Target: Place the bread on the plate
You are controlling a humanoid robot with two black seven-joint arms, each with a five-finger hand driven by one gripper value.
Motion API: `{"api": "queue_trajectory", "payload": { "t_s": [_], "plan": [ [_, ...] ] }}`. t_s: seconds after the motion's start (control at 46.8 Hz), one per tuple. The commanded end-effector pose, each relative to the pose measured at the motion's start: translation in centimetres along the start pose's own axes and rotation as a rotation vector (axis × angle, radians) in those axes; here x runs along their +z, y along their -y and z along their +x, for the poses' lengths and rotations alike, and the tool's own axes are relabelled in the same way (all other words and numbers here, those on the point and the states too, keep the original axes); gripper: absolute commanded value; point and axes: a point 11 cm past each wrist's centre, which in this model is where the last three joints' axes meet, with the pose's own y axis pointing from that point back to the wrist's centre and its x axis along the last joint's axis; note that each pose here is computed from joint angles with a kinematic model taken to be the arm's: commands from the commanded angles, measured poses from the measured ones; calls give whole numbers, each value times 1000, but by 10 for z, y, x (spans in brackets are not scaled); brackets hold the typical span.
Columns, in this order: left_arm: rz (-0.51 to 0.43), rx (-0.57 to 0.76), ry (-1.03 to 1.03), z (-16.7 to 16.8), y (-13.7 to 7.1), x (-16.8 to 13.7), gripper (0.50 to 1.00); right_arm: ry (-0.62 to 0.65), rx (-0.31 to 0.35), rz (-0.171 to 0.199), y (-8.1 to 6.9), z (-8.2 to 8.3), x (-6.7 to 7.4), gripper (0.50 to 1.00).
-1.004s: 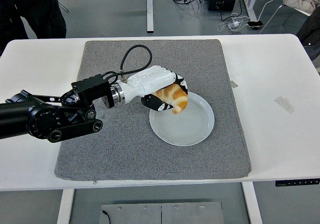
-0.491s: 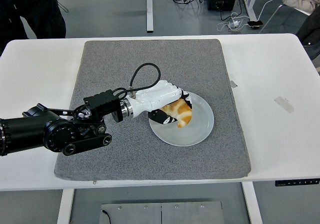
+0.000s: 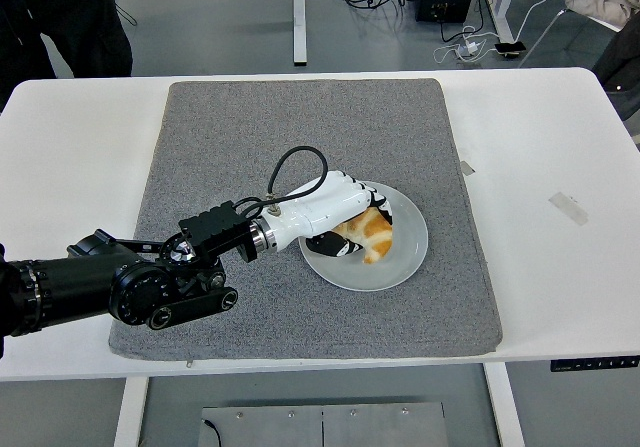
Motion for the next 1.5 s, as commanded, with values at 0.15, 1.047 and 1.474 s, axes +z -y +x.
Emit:
{"api": "queue_trajectory", "payload": {
  "t_s": [0.15,1.047,1.474],
  "plan": [
    [1,-14,12,-4,-2,-3,500,0,0,-1,0,0,0,1000],
    [20,42,-85,16,6,-3,877,0,0,-1,0,0,0,1000],
    [-9,15,-227,19,17,10,877,0,0,1,0,0,0,1000]
  ]
}}
